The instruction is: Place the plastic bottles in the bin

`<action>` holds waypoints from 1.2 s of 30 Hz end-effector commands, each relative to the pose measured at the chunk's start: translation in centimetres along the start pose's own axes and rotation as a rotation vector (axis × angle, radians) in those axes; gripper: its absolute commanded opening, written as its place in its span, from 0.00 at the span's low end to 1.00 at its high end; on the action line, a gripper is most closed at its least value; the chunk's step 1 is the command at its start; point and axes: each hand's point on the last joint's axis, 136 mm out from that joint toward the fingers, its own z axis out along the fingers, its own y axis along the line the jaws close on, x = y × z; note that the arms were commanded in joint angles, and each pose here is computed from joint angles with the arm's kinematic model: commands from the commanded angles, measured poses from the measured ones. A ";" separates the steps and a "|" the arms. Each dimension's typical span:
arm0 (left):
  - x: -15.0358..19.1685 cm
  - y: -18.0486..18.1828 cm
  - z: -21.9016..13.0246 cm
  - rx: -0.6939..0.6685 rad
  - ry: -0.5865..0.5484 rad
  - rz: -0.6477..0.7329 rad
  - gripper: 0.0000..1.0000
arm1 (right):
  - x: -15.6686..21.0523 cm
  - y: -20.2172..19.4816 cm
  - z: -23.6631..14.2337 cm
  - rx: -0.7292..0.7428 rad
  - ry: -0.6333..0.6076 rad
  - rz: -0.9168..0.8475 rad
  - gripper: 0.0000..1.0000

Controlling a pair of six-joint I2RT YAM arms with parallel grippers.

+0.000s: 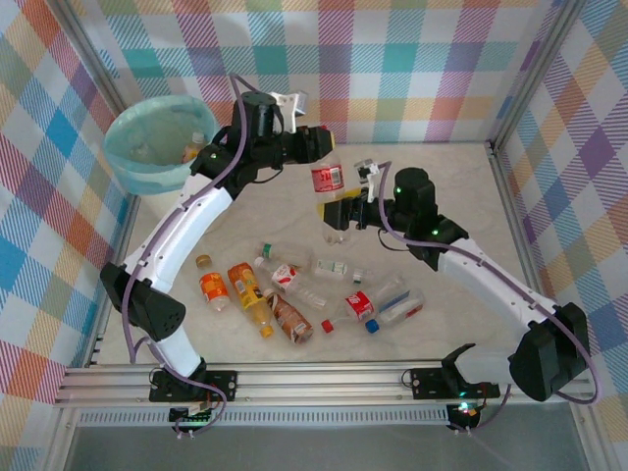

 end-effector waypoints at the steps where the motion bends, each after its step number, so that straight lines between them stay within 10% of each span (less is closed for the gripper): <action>1: -2.4 -0.5 -3.3 -0.034 -0.107 0.057 0.00 | -3.4 1.1 -1.4 0.051 -0.081 -0.061 0.98; 30: -16.8 14.3 -30.9 -0.898 -0.872 0.065 0.00 | -8.8 3.4 -0.5 0.039 -0.172 -0.052 0.98; 36: -16.5 20.9 -31.8 -1.043 -0.836 -0.001 0.00 | -8.9 4.0 0.3 0.011 -0.143 -0.060 0.96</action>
